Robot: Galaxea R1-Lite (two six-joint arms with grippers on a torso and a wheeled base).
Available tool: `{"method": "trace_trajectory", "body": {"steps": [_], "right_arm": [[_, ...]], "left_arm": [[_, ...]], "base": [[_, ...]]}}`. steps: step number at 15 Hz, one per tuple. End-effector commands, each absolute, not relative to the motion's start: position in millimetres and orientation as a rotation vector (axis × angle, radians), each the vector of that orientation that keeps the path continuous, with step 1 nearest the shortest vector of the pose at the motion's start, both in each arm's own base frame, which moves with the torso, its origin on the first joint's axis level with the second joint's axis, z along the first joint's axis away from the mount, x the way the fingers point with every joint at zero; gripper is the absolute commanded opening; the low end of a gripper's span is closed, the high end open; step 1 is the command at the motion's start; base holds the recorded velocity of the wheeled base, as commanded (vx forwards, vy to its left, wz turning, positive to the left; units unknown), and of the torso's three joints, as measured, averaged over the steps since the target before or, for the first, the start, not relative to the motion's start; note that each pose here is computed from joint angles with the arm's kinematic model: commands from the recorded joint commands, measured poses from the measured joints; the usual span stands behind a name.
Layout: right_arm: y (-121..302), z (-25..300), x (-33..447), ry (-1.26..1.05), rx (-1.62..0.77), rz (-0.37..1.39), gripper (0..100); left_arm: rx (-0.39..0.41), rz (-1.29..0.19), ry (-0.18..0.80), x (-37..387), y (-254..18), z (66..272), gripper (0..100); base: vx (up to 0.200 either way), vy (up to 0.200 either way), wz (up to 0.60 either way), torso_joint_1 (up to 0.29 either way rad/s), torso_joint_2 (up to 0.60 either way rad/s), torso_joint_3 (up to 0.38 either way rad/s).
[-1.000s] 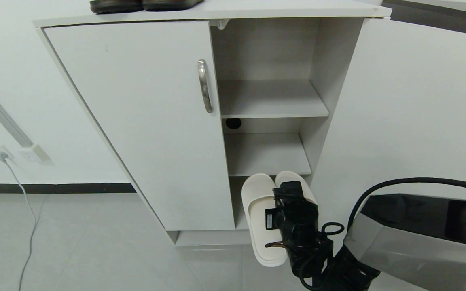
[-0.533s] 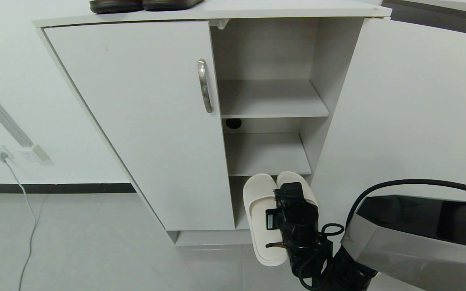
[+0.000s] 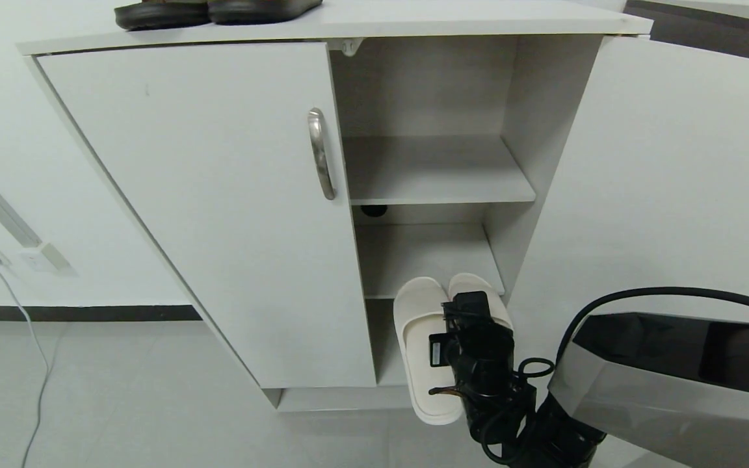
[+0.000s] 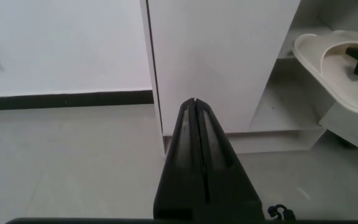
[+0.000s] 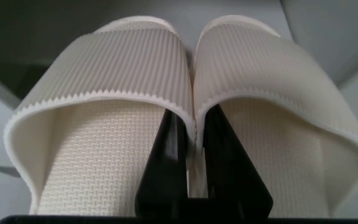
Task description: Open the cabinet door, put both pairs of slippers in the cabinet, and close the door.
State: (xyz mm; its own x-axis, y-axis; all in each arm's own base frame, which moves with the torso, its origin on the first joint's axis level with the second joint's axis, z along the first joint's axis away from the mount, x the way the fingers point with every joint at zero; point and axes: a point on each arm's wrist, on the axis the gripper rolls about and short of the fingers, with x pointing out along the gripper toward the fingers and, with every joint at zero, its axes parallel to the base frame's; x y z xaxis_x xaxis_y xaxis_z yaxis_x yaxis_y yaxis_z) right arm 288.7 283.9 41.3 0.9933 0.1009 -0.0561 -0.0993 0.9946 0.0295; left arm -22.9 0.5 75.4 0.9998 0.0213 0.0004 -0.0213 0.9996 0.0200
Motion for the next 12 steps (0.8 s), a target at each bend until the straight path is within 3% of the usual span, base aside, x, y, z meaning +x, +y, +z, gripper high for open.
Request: {"method": "trace_trajectory", "body": {"steps": [1,3,12], "right_arm": [[284.1,42.7,289.9,0.053,0.032,0.099,0],[286.9,43.9,293.4,0.044,0.036,0.1,0],[295.3,37.9,353.0,0.044,0.015,0.051,0]], "left_arm": [[0.02,0.023,0.002,-22.8,0.4,75.3,0],[0.02,0.023,0.002,-22.8,0.4,75.3,0],[0.02,0.023,0.002,-22.8,0.4,75.3,0]], "base": [[0.2,0.0,0.0,0.002,0.0,0.002],[0.2,0.0,0.0,0.002,0.0,0.005],[0.0,0.0,0.0,0.0,0.0,0.0]]}}
